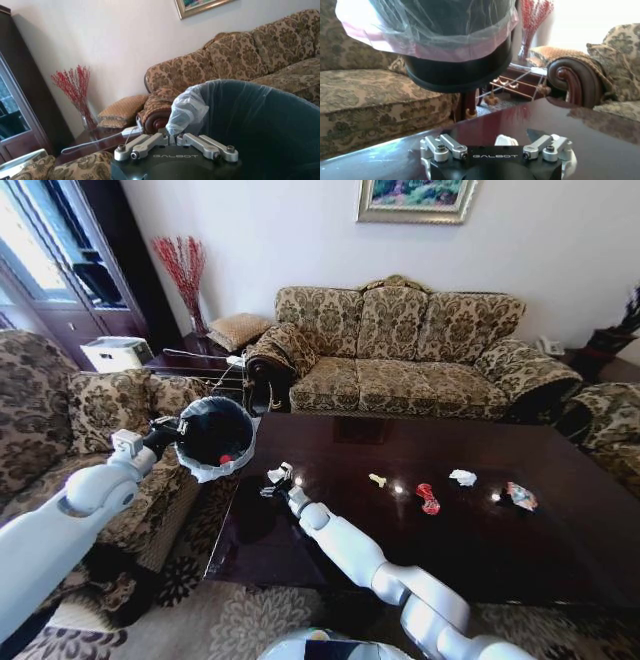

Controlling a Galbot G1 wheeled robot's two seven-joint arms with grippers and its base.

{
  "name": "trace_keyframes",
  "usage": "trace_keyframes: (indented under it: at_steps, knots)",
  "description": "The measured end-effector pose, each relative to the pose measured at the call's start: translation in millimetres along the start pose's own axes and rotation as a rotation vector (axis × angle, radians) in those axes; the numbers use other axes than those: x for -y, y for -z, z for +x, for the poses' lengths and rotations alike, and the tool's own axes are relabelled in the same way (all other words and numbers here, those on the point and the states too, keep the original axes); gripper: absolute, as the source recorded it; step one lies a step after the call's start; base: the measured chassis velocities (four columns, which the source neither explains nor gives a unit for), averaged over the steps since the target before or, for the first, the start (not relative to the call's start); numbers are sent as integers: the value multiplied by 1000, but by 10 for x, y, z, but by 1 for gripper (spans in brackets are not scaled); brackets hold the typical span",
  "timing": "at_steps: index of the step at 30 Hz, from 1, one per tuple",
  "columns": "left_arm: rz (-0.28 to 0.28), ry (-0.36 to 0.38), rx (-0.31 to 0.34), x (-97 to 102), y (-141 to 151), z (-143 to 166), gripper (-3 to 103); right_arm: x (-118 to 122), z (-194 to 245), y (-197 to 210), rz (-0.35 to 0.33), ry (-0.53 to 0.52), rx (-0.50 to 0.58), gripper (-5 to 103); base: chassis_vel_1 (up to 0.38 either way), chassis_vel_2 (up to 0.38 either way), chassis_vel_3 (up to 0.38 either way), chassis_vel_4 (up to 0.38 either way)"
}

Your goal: Move to the front of the table and place the trash on the table into the trash bin.

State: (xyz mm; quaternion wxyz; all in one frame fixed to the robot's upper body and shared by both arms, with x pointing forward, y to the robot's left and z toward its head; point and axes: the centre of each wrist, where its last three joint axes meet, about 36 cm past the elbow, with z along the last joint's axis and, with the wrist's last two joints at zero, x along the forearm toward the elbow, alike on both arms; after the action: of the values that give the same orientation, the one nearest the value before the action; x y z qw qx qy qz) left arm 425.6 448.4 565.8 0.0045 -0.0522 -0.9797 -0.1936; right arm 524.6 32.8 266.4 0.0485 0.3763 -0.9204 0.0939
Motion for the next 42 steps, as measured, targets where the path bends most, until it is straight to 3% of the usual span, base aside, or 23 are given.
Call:
trace_keyframes:
  at_steps: [2,4,5,8,14,20,23,25,36,42]
  knots:
    - [1,1,-1,-4,-7,0,3,-41,4,24,-2,-28,-18,79,0,0,0,0]
    - [1,1,-1,-6,-8,0,3,-56,4,37,-2,-33,-23,79,0,0,0,0]
    - [2,3,-1,-10,-8,-1,3,-94,3,71,-8,-43,-36,68,0,0,0,0]
    - [2,5,0,-18,-8,-3,3,-137,4,115,-28,-65,-52,63,0,0,0,0]
    - [6,7,0,-18,-17,-1,3,-223,16,216,-85,-110,-131,36,0,0,0,0]
    - [20,10,-1,-31,-25,-3,3,-291,35,291,-113,-119,-146,19,0,0,0,0]
    - [22,13,-1,-37,-30,-4,3,-317,48,323,-129,-131,-141,3,0,0,0,0]
    - [22,14,-1,-36,-30,-4,3,-321,49,332,-131,-133,-139,-1,0,0,0,0]
    - [25,14,0,-25,-34,1,3,-404,104,399,-143,-156,-117,-2,0,0,0,0]
    - [24,15,5,-29,-22,-4,3,-204,245,459,-121,-223,-54,0,0,0,0,0]
